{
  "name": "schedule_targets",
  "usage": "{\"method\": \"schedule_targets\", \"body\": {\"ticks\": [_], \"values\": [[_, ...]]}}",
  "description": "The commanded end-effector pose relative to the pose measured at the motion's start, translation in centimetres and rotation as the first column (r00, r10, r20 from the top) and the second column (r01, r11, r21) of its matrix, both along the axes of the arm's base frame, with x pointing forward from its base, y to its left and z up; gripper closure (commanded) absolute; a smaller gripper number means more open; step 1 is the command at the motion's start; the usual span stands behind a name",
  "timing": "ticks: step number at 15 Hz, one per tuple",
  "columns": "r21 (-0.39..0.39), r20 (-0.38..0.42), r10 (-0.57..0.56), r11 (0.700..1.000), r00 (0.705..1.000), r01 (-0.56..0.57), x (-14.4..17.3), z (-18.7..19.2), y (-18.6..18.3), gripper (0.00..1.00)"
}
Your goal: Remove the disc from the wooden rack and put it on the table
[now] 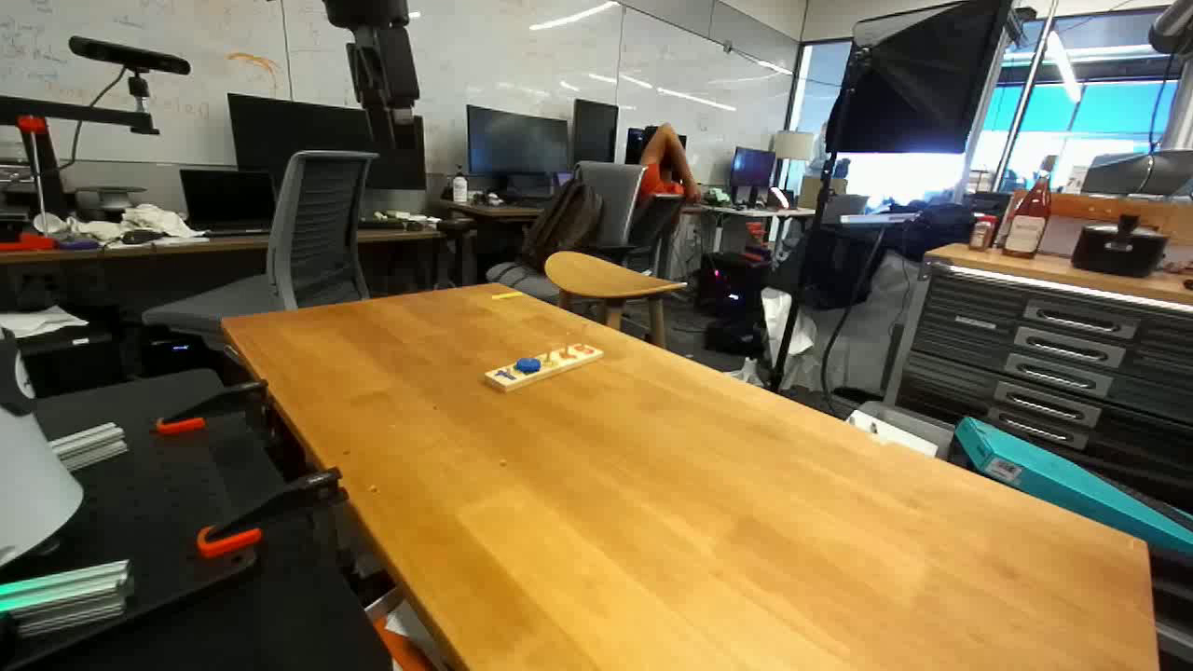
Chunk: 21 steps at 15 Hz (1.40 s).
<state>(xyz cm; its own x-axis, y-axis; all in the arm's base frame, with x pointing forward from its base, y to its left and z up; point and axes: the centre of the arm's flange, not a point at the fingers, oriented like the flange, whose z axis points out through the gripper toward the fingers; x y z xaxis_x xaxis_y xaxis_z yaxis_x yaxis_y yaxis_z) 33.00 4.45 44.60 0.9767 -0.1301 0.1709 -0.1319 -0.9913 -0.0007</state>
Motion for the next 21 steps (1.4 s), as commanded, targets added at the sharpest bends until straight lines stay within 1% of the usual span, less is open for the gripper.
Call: {"method": "schedule_targets", "body": {"ticks": [1, 7, 9, 11, 13, 15, 17, 19, 21], "values": [[0.000, 0.001, 0.000, 1.000, 1.000, 0.000, 0.0, 0.0, 0.0, 0.00], [0.004, -0.001, 0.001, 1.000, 1.000, -0.001, 0.3, 0.2, 0.1, 0.00], [0.039, -0.027, -0.026, 0.999, 0.999, 0.027, 2.8, 0.2, 0.3, 0.00], [0.075, -0.056, -0.043, 0.996, 0.998, 0.047, 6.9, -0.3, -0.2, 0.00], [0.111, -0.090, -0.071, 0.991, 0.993, 0.080, 10.5, -1.4, -0.3, 0.00], [0.137, -0.118, -0.098, 0.984, 0.988, 0.114, 13.1, -2.9, -0.5, 0.00], [0.139, -0.145, -0.119, 0.980, 0.982, 0.140, 15.9, -5.0, -0.5, 0.00], [0.110, -0.150, -0.132, 0.983, 0.980, 0.149, 18.6, -7.8, -0.1, 0.00], [0.097, -0.150, -0.143, 0.983, 0.978, 0.158, 21.0, -10.5, 0.4, 0.00]]}}
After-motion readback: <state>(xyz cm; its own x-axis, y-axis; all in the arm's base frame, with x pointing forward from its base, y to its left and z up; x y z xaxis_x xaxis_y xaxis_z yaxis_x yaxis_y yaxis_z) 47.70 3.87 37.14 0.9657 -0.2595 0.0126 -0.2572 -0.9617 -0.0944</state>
